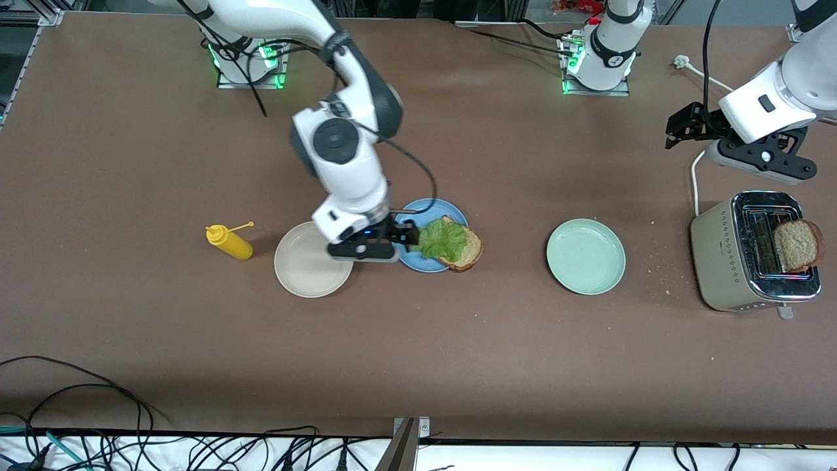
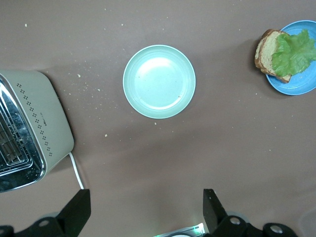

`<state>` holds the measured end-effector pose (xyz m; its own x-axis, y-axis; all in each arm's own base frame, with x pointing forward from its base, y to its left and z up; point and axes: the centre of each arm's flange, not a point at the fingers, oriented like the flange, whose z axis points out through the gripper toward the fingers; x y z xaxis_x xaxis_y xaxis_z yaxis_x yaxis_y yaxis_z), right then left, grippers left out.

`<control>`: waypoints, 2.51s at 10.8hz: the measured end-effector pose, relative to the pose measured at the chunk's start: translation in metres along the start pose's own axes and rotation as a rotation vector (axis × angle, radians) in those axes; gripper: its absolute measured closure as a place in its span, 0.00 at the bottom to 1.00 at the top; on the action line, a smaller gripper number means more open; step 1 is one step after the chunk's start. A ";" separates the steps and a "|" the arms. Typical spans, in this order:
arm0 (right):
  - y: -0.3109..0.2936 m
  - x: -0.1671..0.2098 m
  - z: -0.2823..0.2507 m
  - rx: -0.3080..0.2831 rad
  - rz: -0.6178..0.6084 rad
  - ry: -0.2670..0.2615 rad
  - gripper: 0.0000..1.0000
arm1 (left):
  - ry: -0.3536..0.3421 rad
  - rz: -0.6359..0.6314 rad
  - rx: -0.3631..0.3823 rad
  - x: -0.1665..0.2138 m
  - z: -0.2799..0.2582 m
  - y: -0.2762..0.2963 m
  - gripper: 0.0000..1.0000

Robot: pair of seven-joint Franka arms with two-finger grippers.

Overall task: Make sandwich in blue plate with both arms
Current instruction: 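Release the lettuce and move the right gripper toward the yellow bottle, then grasp the yellow squeeze bottle with the right gripper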

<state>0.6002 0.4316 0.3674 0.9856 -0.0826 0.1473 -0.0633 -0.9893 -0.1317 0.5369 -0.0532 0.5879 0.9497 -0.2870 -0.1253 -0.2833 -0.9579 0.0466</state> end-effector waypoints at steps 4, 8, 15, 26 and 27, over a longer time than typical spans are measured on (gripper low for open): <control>0.089 0.009 -0.054 -0.024 -0.250 -0.119 0.00 | -0.006 -0.005 -0.002 0.002 0.003 -0.003 0.00; 0.169 0.023 -0.096 0.012 -0.474 -0.181 0.00 | -0.008 -0.002 -0.002 0.002 0.004 -0.002 0.00; 0.330 0.062 -0.137 0.235 -0.939 -0.179 0.00 | -0.008 -0.008 -0.003 0.002 0.004 -0.005 0.00; 0.565 0.040 0.033 0.808 -1.373 0.252 0.00 | -0.008 -0.008 -0.003 0.002 0.004 -0.005 0.00; 0.574 0.034 0.059 0.837 -1.411 0.321 0.00 | -0.008 -0.009 -0.003 0.002 0.004 -0.005 0.00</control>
<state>0.6068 -0.1314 0.2387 0.1168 0.6325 0.7657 0.9858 0.0196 -0.1665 0.5398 -0.0488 0.5832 0.9510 -0.2789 -0.1334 -0.2748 -0.9603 0.0487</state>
